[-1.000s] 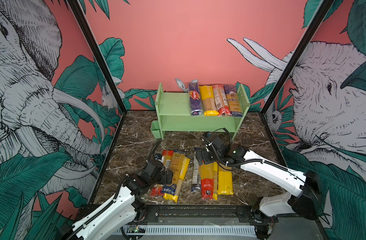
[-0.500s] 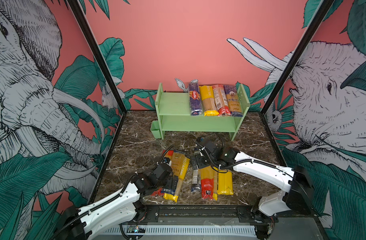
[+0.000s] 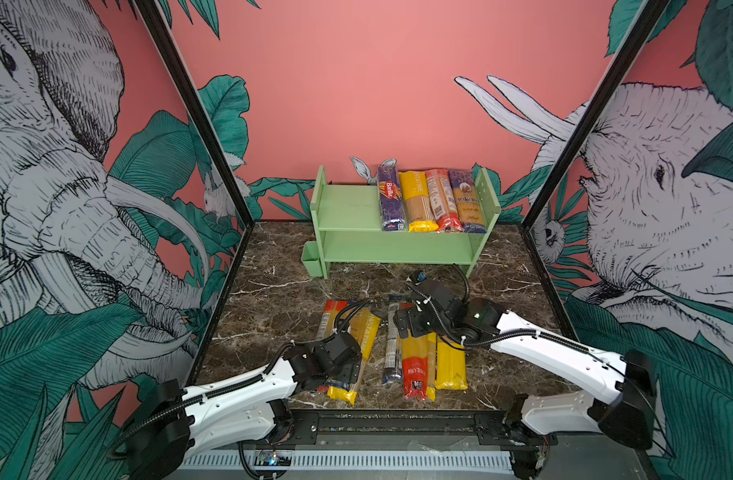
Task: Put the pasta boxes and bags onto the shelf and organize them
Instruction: 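Close the left gripper on the clear Molto Pasta spaghetti pack's end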
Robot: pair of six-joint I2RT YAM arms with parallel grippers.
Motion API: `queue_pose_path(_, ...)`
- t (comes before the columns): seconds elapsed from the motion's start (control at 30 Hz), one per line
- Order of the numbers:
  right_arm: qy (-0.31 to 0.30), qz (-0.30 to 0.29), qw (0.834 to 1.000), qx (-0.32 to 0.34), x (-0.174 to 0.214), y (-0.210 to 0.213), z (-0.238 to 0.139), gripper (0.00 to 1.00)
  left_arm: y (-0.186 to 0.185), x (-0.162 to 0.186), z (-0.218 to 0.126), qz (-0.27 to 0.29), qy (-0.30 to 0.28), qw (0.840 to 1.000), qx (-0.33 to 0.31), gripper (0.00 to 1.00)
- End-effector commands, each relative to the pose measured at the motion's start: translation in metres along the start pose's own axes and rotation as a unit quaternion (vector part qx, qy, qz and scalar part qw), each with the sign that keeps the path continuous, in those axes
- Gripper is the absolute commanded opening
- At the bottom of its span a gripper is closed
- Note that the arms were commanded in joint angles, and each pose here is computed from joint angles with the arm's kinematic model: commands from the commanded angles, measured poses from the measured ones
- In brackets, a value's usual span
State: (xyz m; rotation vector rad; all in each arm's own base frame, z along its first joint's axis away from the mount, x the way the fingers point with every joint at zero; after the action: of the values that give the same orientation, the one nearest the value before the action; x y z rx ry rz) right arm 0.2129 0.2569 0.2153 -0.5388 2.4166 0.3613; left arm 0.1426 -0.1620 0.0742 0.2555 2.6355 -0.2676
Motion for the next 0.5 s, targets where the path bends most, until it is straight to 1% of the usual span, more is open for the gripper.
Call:
queue_pose_path(0.0, -0.004, 0.000, 1.000, 0.028, 0.005, -0.013, -0.007, 0.99, 0.001, -0.005, -0.005, -0.017, -0.014, 1.000, -0.007, 0.76)
queue_pose_path(0.07, -0.007, 0.001, 1.000, 0.030, 0.006, -0.015, -0.011, 0.99, 0.001, -0.008, -0.009, -0.018, -0.022, 1.000, -0.004, 0.59)
queue_pose_path(0.13, -0.009, 0.003, 0.999, 0.032, 0.007, -0.017, -0.014, 0.99, 0.001, -0.011, -0.014, -0.019, -0.031, 0.999, -0.001, 0.46)
queue_pose_path(0.2, -0.011, 0.005, 0.999, 0.032, 0.008, -0.018, -0.016, 0.99, 0.002, -0.015, -0.018, -0.019, -0.039, 0.999, -0.002, 0.36)
queue_pose_path(0.27, -0.014, 0.007, 0.999, 0.031, 0.009, -0.020, -0.019, 0.99, 0.002, -0.018, -0.023, -0.016, -0.044, 0.999, -0.002, 0.30)
queue_pose_path(0.37, -0.018, 0.007, 0.999, 0.035, 0.010, -0.022, -0.022, 0.99, -0.001, -0.025, -0.029, -0.011, -0.052, 0.999, 0.001, 0.16)
queue_pose_path(0.47, -0.024, 0.009, 0.999, 0.040, 0.010, -0.025, -0.027, 0.99, -0.005, -0.032, -0.035, -0.008, -0.062, 0.998, 0.008, 0.00)
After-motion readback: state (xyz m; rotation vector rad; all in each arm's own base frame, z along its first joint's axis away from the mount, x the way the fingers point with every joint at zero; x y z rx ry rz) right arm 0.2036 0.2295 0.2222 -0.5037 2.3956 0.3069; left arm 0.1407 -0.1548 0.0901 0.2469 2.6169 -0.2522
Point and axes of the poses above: each gripper's point midway between its finger pads, its own z axis out along the fingers, its own y axis along the line the jaws close on, x = y × z, the point moved 3 cm from there along -z, back along the fingers, and after that the axes turned 5 degrees about -z, right-handed, at the moved point
